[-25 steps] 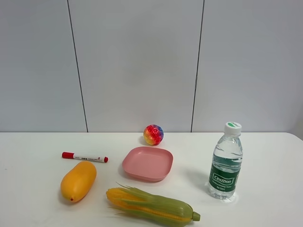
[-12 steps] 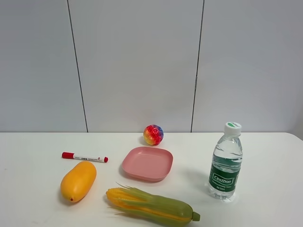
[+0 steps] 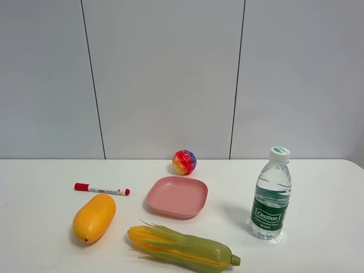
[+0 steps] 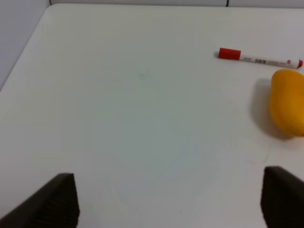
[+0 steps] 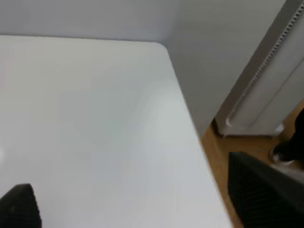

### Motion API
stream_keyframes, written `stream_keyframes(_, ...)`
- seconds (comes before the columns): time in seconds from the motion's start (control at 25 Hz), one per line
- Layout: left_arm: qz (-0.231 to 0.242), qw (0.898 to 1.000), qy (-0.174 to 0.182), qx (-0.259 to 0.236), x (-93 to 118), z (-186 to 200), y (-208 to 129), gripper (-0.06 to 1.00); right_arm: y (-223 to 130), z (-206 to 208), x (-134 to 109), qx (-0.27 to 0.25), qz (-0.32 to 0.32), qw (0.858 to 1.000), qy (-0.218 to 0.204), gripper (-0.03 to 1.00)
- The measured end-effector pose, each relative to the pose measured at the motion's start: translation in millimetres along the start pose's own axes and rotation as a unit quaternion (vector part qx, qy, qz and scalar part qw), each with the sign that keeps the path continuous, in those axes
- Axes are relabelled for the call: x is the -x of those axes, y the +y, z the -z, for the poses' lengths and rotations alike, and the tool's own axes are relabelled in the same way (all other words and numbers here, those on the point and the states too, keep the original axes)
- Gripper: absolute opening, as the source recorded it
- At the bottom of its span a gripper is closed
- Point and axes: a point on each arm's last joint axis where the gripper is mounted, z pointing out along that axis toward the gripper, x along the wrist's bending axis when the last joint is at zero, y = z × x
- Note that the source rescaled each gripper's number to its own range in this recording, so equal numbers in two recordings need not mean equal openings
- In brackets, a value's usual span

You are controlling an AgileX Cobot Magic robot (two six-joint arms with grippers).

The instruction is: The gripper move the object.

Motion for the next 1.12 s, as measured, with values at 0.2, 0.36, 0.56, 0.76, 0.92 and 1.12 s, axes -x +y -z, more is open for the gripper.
stream_keyframes(0.2, 0.0, 1.0, 0.0, 0.0, 0.0, 0.0, 0.0, 1.0, -34.4, 2.4, -11.6, -0.027, -0.032, 0.999, 0.015, 0.82)
stream_keyframes(0.36, 0.0, 1.0, 0.0, 0.0, 0.0, 0.0, 0.0, 1.0, -57.8, -8.2, -16.9, -0.047, -0.042, 0.998, 0.01, 0.89)
stream_keyframes(0.56, 0.0, 1.0, 0.0, 0.0, 0.0, 0.0, 0.0, 1.0, -76.3, -29.7, -23.4, -0.097, -0.018, 0.995, 0.021, 0.89)
stream_keyframes(0.76, 0.0, 1.0, 0.0, 0.0, 0.0, 0.0, 0.0, 1.0, -76.8, -30.2, -23.6, -0.098, -0.014, 0.995, 0.022, 0.89)
stream_keyframes(0.92, 0.0, 1.0, 0.0, 0.0, 0.0, 0.0, 0.0, 1.0, -76.5, -30.1, -24.9, -0.097, -0.012, 0.995, 0.029, 0.89)
stream_keyframes(1.12, 0.0, 1.0, 0.0, 0.0, 0.0, 0.0, 0.0, 1.0, -71.1, -24.8, -26.2, -0.081, -0.019, 0.996, 0.042, 0.89)
